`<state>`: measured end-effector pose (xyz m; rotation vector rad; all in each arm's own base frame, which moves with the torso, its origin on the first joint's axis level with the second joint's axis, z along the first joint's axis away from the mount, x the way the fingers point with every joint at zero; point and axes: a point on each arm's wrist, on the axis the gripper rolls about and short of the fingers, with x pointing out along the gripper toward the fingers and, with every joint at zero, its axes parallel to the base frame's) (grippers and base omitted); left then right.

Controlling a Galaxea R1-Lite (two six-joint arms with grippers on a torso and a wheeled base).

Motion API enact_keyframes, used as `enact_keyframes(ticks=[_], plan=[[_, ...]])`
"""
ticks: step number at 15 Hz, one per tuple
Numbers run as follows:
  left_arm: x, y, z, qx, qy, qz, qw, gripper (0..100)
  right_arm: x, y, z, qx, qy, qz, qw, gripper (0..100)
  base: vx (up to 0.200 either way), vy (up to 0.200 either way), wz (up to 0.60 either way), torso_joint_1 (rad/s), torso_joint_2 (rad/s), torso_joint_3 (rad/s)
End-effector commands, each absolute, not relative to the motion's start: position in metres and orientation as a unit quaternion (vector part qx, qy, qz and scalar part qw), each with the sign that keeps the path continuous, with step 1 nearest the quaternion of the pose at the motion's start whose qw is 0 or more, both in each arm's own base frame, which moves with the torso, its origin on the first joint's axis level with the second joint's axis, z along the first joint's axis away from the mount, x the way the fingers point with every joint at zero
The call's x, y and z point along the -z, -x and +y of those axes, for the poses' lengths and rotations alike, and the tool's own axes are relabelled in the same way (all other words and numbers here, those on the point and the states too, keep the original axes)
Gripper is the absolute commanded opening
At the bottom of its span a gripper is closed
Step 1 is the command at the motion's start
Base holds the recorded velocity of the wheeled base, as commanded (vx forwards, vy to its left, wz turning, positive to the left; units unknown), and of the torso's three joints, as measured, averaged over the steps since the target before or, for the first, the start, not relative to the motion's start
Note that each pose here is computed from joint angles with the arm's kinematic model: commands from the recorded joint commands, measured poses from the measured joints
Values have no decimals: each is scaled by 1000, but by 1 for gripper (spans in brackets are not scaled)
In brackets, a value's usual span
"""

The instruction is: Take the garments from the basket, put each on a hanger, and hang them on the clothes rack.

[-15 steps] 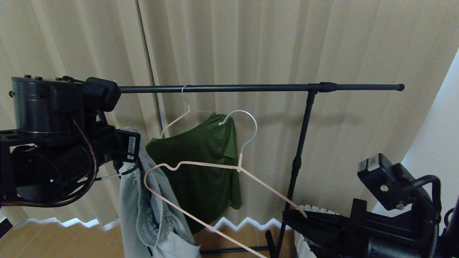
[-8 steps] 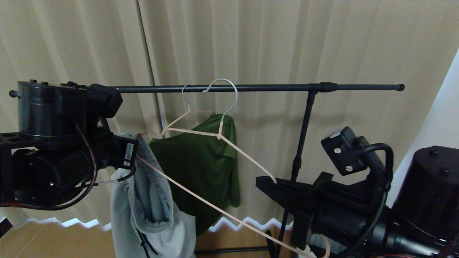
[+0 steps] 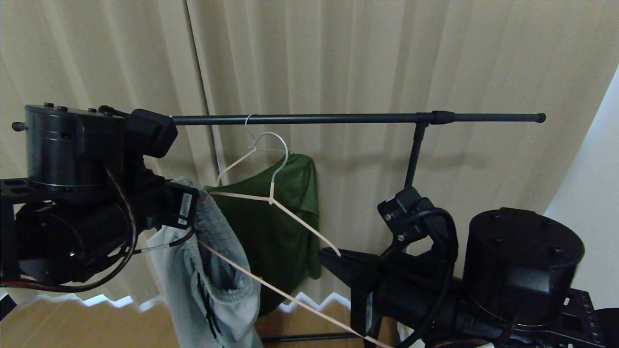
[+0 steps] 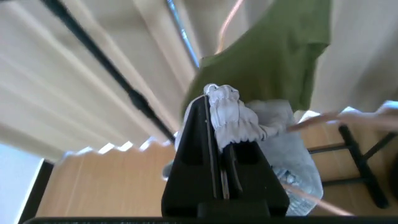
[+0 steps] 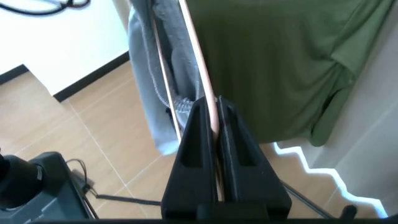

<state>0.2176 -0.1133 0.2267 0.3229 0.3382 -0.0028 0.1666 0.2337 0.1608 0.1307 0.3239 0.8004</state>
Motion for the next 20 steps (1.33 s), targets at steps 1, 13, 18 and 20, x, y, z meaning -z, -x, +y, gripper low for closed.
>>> enact_keyframes(ticks=[1, 13, 18, 20], plan=[[-235, -210, -125, 27, -156, 149, 976, 0, -157, -167, 236, -388, -60, 162, 905, 0, 0, 0, 0, 0, 0, 0], [-261, -172, -150, 286, -117, 94, 946, 0, -174, -153, 230, -408, -65, 137, 900, 0, 0, 0, 0, 0, 0, 0], [-259, -161, -145, 326, -115, 70, 936, 0, -176, -156, 226, -401, -69, 132, 904, 0, 0, 0, 0, 0, 0, 0], [-249, -158, -142, 327, -135, 69, 933, 0, -183, -162, 220, -390, -78, 119, 910, 0, 0, 0, 0, 0, 0, 0]])
